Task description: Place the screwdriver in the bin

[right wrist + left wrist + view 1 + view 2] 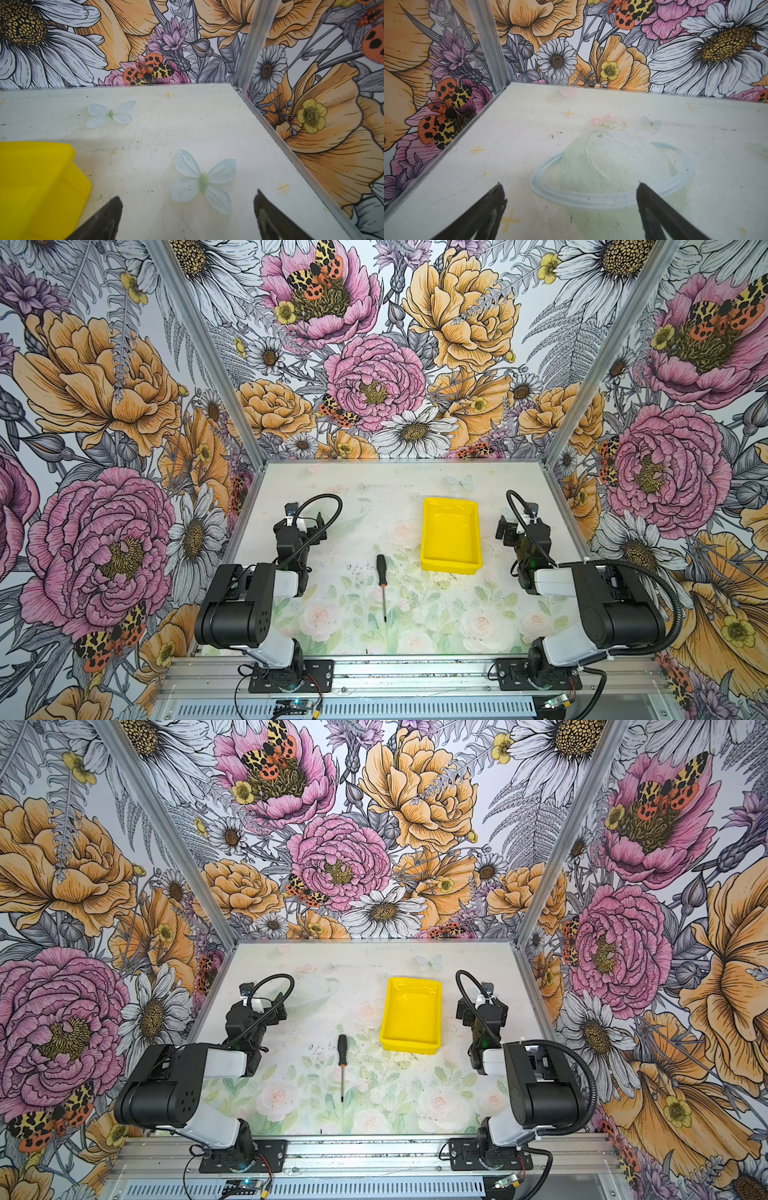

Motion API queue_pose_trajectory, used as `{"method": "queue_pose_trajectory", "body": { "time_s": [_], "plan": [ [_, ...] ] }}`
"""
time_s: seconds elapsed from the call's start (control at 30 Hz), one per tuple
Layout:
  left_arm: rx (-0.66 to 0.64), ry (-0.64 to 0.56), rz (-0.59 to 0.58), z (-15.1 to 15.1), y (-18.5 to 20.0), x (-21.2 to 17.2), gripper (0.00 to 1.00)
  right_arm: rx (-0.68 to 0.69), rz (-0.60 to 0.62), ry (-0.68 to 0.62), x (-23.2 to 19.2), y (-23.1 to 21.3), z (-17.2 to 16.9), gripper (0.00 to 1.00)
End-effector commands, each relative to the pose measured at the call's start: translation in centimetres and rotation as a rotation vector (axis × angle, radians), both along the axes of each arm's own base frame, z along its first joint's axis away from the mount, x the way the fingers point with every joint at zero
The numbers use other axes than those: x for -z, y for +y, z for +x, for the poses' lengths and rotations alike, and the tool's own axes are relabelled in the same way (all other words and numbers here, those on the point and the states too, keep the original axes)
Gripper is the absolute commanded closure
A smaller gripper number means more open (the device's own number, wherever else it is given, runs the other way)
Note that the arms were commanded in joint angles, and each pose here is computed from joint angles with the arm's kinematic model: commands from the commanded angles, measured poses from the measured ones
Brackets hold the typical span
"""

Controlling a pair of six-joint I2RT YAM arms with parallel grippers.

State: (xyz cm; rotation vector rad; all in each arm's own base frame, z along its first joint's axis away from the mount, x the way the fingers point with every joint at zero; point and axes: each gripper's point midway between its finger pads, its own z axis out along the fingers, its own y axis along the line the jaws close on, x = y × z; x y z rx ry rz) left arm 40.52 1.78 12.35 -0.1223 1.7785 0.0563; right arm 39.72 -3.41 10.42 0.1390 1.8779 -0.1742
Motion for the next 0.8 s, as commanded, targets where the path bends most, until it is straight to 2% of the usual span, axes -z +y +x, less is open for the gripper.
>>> {"method": "queue_pose_trajectory", "body": {
  "time_s": [0.0, 0.47, 0.77],
  "plan": [
    [0.012, -0.021, -0.001, 0.1, 0.0, -0.5, 0.01, -0.013, 0.012, -0.034, -0.8, 0.4, 0.4, 0.0],
    [0.014, -0.024, -0.001, 0.1, 0.0, -0.6, 0.01, -0.012, 0.013, -0.036, -0.8, 0.3, 0.3, 0.01],
    [-0.049, 0.022, -0.037, -0.6, 1.0, -3.1, 0.01, -0.028, 0.012, 0.022, -2.3, 0.6, 0.8, 0.01]
  ]
}}
